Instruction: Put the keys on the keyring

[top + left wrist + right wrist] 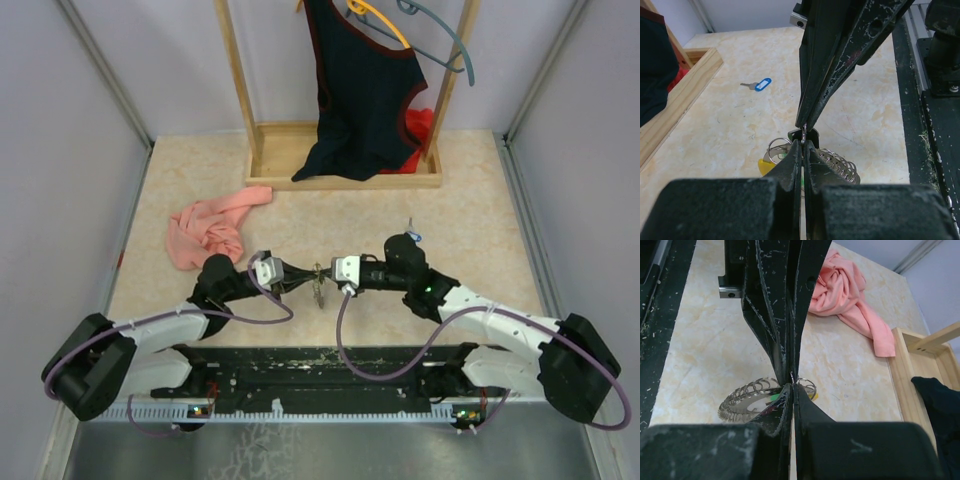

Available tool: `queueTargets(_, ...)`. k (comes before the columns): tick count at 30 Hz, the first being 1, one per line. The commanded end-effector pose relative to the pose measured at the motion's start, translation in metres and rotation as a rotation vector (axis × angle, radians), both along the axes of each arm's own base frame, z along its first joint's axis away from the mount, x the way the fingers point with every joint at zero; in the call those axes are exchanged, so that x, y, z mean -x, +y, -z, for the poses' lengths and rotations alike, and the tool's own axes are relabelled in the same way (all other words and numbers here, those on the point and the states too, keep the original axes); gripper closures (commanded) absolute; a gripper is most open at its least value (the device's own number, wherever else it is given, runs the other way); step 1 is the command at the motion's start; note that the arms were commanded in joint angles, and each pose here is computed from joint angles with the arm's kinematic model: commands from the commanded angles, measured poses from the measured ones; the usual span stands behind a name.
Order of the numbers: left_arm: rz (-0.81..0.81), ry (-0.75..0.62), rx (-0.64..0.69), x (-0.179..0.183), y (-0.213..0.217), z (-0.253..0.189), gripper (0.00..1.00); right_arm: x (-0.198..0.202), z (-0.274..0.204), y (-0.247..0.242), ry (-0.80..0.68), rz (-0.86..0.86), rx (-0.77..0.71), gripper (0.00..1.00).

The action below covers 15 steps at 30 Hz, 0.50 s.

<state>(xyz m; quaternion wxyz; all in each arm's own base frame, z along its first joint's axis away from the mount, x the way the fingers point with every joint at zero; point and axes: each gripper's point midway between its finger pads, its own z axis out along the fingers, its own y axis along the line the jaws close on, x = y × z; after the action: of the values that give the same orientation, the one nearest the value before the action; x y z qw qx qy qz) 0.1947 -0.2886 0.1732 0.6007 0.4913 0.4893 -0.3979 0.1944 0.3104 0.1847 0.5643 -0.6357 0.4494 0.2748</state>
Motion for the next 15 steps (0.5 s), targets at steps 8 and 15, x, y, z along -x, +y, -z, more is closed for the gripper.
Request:
queueTargets(8, -0.055, 0.006, 0.152, 0.0029, 0.0072, -0.0325, 0.99, -0.0062, 0.0002, -0.0080, -0.055, 0.066, -0.031, 1.00)
queueTargets(15, -0.065, 0.038, 0.194, 0.0033, 0.0086, -0.0349, 0.99, -0.0003, 0.0009, -0.0038, -0.040, 0.035, -0.049, 1.00)
